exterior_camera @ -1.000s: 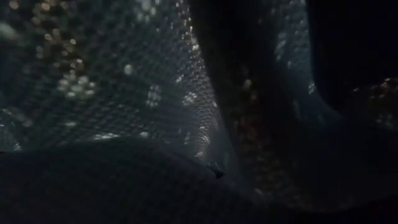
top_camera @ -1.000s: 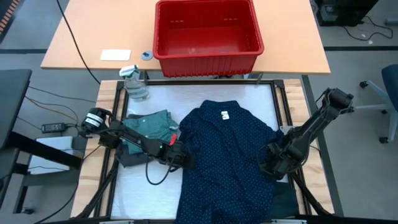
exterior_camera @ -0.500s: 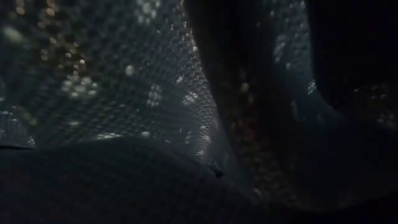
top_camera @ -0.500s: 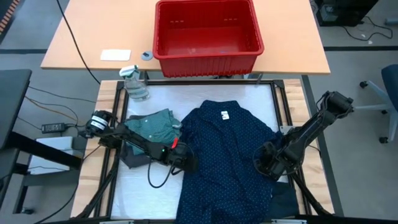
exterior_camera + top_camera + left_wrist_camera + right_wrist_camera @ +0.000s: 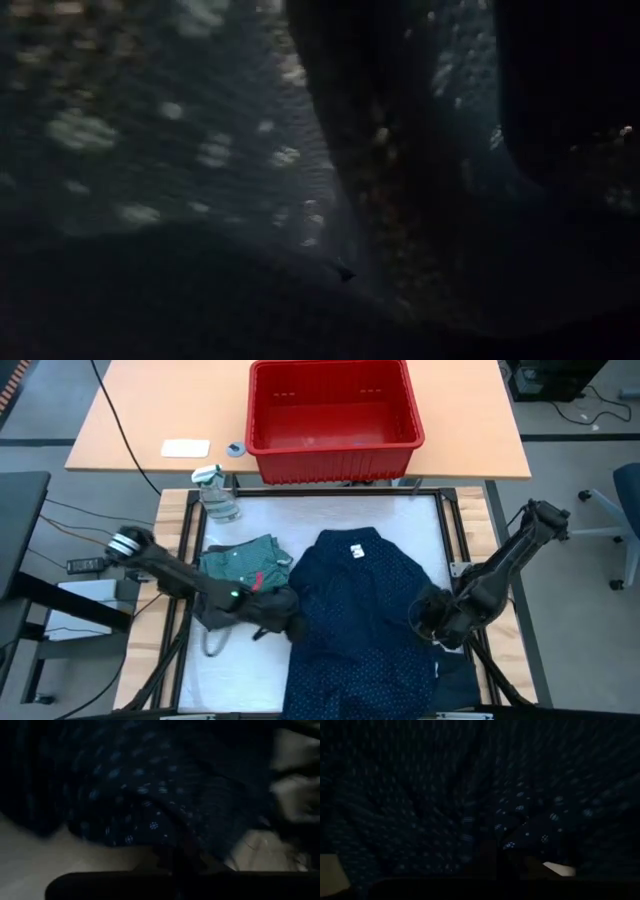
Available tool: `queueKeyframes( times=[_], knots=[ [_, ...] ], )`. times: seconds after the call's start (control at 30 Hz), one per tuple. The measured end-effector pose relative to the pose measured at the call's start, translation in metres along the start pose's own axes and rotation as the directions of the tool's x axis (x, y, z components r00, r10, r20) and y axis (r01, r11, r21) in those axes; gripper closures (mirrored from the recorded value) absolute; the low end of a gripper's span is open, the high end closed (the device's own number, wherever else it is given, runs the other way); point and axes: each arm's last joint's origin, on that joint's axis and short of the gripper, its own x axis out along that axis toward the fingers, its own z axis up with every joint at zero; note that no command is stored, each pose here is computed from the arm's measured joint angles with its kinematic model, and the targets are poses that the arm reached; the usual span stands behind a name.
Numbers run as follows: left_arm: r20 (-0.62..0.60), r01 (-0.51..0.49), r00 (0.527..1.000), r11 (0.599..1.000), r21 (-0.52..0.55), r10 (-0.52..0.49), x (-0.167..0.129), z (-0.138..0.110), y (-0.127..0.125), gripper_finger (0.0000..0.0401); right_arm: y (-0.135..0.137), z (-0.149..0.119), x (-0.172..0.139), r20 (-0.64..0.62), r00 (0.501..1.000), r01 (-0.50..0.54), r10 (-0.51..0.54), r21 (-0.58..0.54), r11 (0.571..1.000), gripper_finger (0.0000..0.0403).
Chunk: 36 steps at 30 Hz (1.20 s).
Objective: Fold Laundry from Bin
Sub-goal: Fold the blue polo shirt on the table
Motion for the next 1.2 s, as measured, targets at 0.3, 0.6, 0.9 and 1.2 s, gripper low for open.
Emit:
queueKeyframes(
  times=[0.3,0.6,0.9,1.2],
  knots=[
    [0.141,0.285,0.927,0.896,0.340,-0.348,-0.111,0.020,-0.030,0.0400,0.003,0.041,-0.098,0.245,0.957,0.199,-0.157,-0.155,0.968,0.0400],
    [0.424,0.298,0.743,0.823,0.484,-0.519,-0.221,0.054,-0.013,0.0401,0.000,0.076,-0.157,0.365,0.930,0.136,-0.034,-0.256,0.957,0.0400],
    [0.449,0.254,0.721,0.804,0.538,-0.528,-0.246,0.059,0.003,0.0401,-0.017,0.098,-0.217,0.450,0.878,-0.078,0.162,-0.200,0.977,0.0400],
    [0.545,0.092,0.686,0.801,0.592,-0.482,-0.254,0.063,0.008,0.0401,-0.080,0.123,-0.293,0.727,0.642,-0.313,0.243,-0.042,0.949,0.0400]
  ],
)
